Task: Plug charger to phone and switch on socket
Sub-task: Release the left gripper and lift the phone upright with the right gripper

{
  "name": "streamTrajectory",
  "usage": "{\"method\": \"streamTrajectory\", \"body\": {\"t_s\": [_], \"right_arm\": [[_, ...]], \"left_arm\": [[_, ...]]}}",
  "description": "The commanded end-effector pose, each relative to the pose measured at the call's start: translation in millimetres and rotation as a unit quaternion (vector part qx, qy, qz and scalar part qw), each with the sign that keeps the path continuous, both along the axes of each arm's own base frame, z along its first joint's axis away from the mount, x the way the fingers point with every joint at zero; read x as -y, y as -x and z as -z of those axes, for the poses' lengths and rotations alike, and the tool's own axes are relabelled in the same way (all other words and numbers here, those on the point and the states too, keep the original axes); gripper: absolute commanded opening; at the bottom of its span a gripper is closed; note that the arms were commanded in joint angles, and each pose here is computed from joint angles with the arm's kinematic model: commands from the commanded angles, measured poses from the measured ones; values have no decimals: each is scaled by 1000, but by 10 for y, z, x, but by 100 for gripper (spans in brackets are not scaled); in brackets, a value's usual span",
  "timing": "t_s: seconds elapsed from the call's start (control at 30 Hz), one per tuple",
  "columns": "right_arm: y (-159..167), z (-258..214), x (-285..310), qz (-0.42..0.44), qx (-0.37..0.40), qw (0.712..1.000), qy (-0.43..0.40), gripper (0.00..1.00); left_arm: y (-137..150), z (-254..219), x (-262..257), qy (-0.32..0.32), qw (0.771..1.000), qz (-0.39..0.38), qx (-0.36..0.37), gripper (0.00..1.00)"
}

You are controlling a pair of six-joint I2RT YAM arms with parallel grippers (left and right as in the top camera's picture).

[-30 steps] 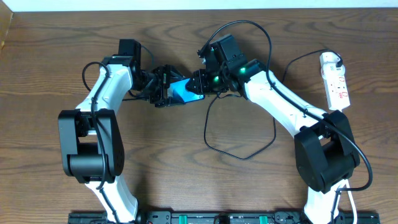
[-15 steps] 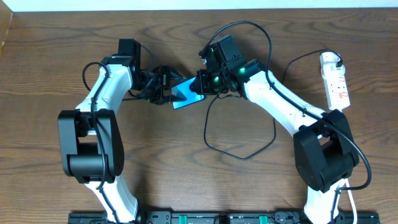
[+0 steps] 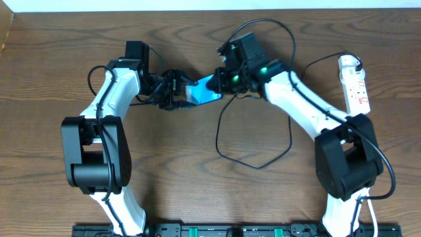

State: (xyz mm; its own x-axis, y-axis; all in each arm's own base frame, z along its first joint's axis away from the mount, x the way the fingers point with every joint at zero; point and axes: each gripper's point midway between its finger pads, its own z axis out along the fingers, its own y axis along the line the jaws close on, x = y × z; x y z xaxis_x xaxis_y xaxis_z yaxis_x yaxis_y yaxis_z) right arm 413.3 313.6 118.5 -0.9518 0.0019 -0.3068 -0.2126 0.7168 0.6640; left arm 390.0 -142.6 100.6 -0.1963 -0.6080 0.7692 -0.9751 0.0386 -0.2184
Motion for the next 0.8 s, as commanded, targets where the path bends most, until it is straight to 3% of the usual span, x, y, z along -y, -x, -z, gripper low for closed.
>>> {"method": "streamTrajectory", "body": {"t_s": [0.0,0.3,0.57,0.77], "right_arm": [[-175,-300,164,15,20,999,-36,1],[-594,-699,642,109,35,989,-91,1],[-931,-1031,792,213,3,959,-186,1],[-1044,-1135,790,289,-50,926,-237,1]], "left_arm": [[-106,-172,24,-1,994,44,98,67],[-605,-402,33,-18,952,76,297,68],[-1019,-769,32,-29,896,68,438,72],[-1107,-812,1,-16,918,13,397,79]]}}
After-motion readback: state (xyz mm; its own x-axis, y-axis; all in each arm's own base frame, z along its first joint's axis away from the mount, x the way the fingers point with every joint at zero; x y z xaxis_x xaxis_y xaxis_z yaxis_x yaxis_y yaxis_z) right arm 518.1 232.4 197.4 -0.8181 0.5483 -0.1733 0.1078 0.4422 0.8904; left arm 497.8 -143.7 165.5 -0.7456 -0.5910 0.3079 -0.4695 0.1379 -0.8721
